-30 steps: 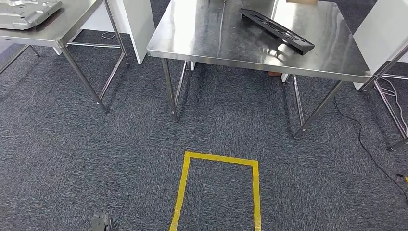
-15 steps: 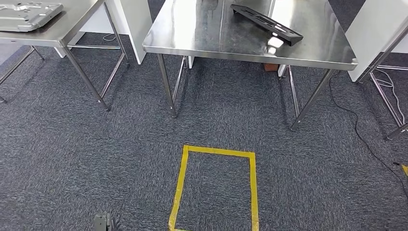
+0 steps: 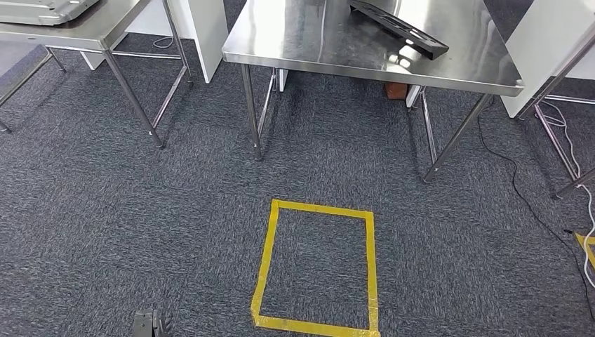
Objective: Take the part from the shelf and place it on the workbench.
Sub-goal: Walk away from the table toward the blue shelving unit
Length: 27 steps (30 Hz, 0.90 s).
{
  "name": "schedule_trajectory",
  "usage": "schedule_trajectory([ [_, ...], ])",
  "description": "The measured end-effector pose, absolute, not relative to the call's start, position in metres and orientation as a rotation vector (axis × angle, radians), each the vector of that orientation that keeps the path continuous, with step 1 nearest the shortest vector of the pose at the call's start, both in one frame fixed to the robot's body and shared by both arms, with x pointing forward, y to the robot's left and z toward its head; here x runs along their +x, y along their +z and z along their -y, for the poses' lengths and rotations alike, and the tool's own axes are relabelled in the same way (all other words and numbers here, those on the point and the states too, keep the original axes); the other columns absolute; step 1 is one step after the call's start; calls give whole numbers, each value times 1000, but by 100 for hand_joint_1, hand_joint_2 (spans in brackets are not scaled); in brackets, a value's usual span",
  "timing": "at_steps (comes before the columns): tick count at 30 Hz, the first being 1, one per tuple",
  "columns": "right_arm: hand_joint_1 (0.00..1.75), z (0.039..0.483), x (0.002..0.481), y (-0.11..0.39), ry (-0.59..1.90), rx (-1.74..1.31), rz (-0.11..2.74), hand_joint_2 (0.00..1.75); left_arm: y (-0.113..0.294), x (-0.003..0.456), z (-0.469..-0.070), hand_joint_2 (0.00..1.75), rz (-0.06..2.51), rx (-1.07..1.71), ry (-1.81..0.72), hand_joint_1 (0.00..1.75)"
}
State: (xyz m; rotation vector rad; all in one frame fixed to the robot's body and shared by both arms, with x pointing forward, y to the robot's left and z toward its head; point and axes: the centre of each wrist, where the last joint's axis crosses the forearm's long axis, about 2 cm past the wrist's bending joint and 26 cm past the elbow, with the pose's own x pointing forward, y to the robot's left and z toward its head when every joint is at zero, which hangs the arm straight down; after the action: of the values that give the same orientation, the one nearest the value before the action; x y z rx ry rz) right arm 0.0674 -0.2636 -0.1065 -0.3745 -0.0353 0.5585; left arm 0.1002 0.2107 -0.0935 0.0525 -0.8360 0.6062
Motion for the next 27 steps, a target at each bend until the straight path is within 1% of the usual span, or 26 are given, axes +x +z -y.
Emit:
schedule_trajectory([
  [27,0,263,68,-106,556,-384,48,0,-94,100,-212,0,833,48,607,0],
])
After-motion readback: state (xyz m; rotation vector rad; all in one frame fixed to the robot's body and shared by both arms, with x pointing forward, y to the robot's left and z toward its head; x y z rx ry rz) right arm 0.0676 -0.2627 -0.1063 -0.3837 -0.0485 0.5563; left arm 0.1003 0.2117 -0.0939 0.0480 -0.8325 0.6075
